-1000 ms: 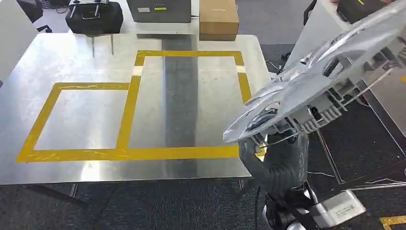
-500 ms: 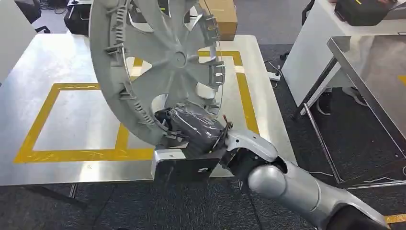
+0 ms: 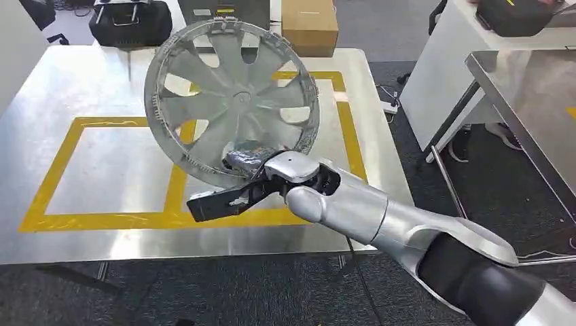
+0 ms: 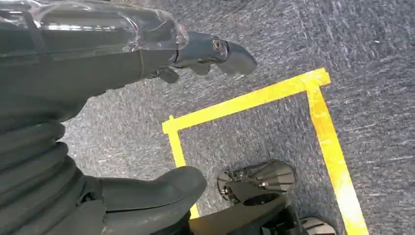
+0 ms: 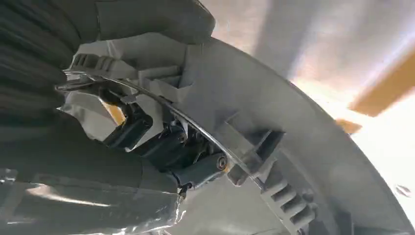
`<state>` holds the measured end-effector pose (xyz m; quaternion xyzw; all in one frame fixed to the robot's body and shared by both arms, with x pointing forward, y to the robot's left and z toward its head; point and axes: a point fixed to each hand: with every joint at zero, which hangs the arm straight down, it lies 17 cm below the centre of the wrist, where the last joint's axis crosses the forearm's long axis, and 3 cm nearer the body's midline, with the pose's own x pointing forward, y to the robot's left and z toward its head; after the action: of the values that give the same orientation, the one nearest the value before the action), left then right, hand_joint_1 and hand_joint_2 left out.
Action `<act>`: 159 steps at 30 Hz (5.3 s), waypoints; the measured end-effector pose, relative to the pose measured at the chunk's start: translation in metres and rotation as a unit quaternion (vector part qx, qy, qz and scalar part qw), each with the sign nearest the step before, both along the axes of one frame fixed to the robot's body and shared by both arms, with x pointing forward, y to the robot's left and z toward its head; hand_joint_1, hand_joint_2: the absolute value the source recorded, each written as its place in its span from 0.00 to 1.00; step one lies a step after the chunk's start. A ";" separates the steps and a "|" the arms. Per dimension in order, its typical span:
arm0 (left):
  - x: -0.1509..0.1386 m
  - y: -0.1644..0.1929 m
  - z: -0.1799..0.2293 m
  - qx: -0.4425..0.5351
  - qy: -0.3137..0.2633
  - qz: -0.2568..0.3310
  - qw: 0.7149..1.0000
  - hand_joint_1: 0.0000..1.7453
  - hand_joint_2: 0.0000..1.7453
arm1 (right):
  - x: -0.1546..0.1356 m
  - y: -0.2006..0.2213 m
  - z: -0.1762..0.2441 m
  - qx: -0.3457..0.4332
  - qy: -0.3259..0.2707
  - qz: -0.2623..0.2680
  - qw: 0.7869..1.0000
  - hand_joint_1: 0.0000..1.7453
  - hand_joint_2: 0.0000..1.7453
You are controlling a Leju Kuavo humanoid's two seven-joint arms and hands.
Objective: Take the parts from the cabinet and place them on the table.
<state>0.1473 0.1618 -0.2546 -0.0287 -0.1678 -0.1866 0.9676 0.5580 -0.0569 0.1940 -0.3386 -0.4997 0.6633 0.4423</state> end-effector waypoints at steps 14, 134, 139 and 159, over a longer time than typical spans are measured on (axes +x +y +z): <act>-0.001 -0.016 0.005 -0.030 -0.022 -0.013 0.999 0.00 1.00 | 0.037 -0.081 -0.047 -0.157 0.015 -0.085 0.984 0.00 0.00; -0.010 0.064 -0.010 0.041 -0.034 0.057 0.997 0.00 0.00 | -0.375 -0.188 -0.443 0.469 0.365 -0.612 0.522 0.00 0.00; -0.011 0.066 -0.011 0.045 -0.032 0.054 0.997 0.00 0.00 | -0.407 -0.190 -0.456 0.434 0.383 -0.628 0.521 0.00 0.00; -0.007 0.079 -0.011 0.055 -0.033 0.048 0.997 0.00 0.00 | -0.427 -0.180 -0.462 0.399 0.400 -0.633 0.529 0.00 0.00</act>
<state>0.1399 0.2405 -0.2658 0.0386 -0.1907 -0.1495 0.9694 0.1309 -0.2371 -0.2683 -0.0533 -0.1380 0.0072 0.9890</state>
